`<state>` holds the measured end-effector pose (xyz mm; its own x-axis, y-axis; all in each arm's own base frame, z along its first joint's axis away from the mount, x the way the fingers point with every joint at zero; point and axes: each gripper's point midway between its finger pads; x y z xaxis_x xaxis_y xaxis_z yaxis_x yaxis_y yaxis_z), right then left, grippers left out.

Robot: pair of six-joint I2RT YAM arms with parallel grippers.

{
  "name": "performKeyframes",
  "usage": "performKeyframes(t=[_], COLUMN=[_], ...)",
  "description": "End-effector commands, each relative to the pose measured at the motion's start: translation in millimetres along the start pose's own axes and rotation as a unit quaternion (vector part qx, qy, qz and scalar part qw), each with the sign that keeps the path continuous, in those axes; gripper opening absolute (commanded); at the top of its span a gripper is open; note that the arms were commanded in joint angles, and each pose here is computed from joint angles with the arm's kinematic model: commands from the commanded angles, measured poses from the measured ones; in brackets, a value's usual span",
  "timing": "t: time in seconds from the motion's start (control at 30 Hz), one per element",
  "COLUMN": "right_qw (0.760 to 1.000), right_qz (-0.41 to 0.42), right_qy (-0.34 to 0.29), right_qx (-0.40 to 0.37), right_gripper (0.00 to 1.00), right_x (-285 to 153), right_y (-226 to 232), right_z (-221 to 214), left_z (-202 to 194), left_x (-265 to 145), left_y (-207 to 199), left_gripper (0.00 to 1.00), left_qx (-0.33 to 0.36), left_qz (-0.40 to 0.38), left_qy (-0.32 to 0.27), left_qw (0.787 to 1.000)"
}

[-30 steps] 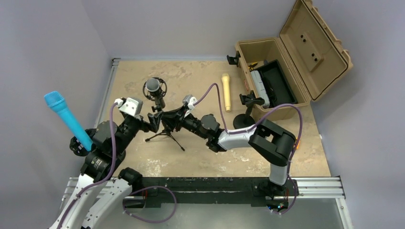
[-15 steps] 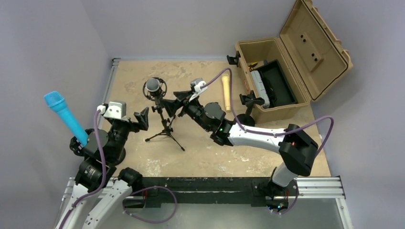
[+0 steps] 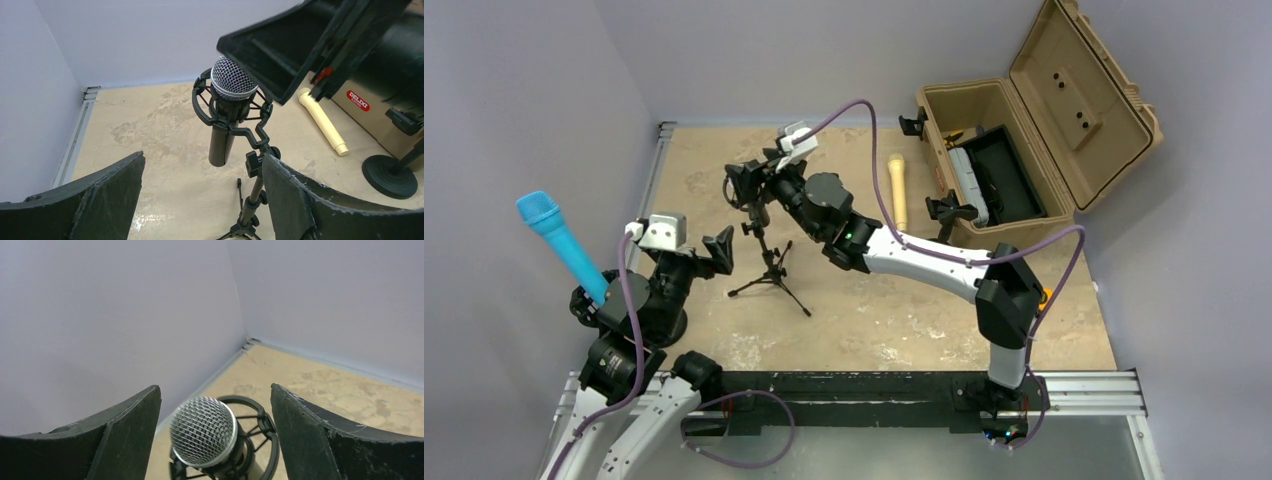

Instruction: Remove the microphone from the stand

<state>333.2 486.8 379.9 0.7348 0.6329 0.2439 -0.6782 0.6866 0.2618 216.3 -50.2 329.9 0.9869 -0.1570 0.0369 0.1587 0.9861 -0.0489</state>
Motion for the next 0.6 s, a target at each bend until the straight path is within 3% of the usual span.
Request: performKeyframes(t=[0.0, 0.4, 0.57], right_qw=[0.999, 0.996, 0.996], right_qz=[-0.029, -0.042, -0.036], right_qy=[0.015, 0.038, 0.040], right_qx=[-0.037, -0.072, -0.075], right_gripper=[0.78, 0.70, 0.56], right_x=[3, 4, 11], right_y=[-6, -2, 4], right_z=[-4, -21, -22], left_z=[20, 21, 21], left_x=[-5, -6, -6], left_y=[-4, 0, 1], left_gripper=[0.84, 0.84, 0.84], left_qx=[-0.013, -0.013, -0.011], left_qz=[-0.013, -0.003, 0.000], left_qy=[-0.027, -0.026, -0.030], left_qw=[0.999, 1.000, 0.999])
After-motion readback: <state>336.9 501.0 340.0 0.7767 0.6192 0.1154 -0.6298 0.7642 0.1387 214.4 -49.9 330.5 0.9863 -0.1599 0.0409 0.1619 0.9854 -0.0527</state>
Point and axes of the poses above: each gripper's point midway between its finger pads, its own x axis out along the fingers, its own y axis along the line the jaws close on, z = x × y, and after that the axes turned 1 degree about -x, right-handed
